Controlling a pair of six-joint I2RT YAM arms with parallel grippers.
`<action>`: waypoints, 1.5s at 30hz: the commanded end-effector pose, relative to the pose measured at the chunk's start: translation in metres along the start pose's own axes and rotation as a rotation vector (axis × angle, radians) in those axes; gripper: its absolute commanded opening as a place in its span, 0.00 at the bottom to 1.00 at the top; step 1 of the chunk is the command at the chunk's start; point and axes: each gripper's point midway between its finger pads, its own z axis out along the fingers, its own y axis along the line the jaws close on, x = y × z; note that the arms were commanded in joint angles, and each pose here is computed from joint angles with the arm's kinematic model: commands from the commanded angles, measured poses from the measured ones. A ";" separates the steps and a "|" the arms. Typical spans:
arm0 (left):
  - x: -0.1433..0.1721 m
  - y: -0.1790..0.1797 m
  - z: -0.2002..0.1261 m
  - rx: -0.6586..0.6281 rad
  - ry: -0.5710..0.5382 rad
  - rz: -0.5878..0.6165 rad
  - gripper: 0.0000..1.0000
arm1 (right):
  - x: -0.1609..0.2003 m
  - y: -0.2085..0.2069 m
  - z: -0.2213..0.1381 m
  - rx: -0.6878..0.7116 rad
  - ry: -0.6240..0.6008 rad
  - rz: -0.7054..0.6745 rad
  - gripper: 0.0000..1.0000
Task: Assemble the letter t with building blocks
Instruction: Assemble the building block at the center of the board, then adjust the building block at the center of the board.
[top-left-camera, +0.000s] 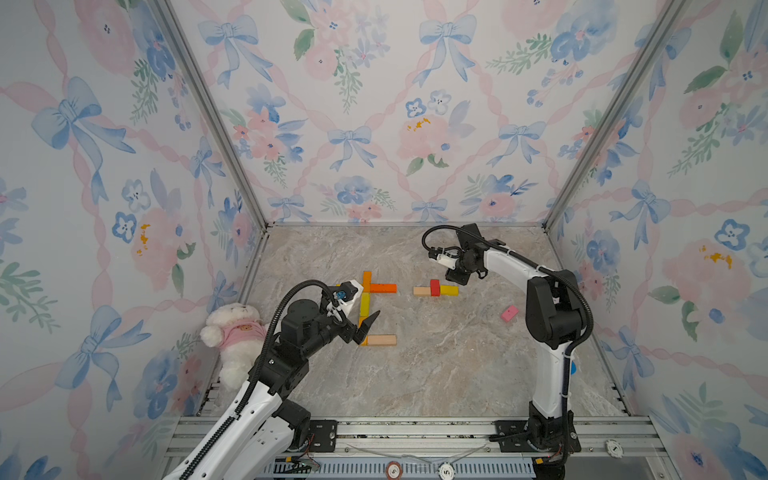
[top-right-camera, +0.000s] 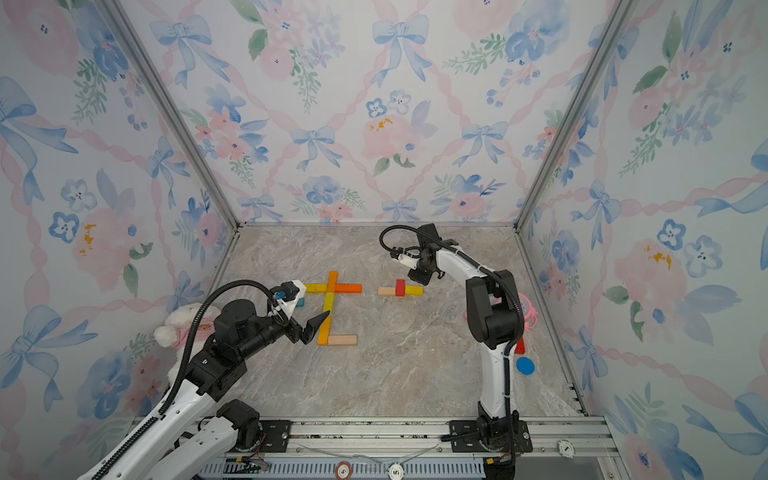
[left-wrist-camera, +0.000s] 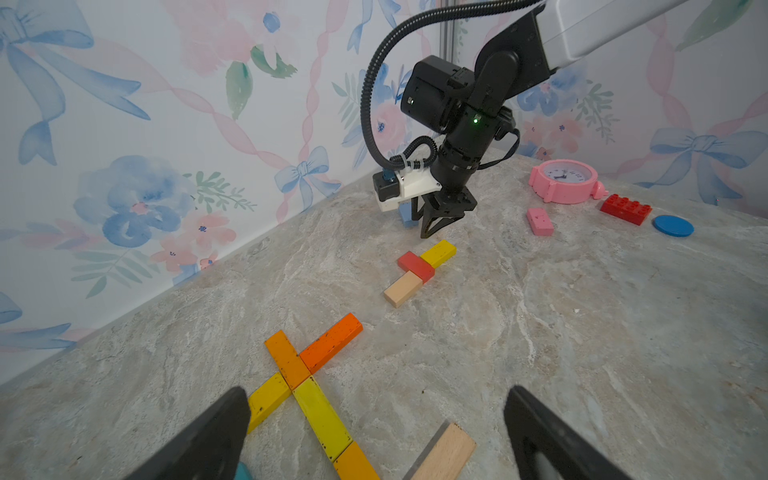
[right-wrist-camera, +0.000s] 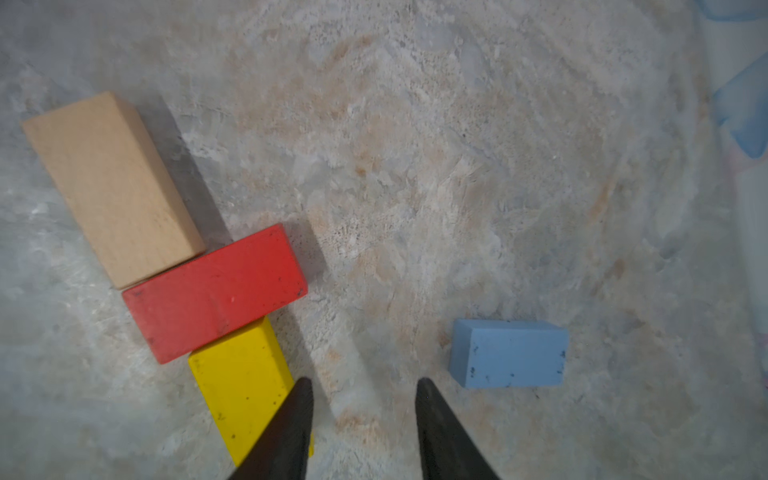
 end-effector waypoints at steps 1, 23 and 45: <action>-0.001 -0.002 -0.001 0.006 -0.018 0.016 0.98 | -0.002 -0.011 0.003 0.014 0.007 0.033 0.44; -0.002 -0.001 -0.003 0.000 -0.023 0.018 0.98 | 0.009 0.005 0.028 -0.045 0.056 0.005 0.45; -0.003 -0.001 -0.004 0.000 -0.028 0.019 0.98 | 0.012 0.019 0.034 -0.075 0.059 -0.013 0.45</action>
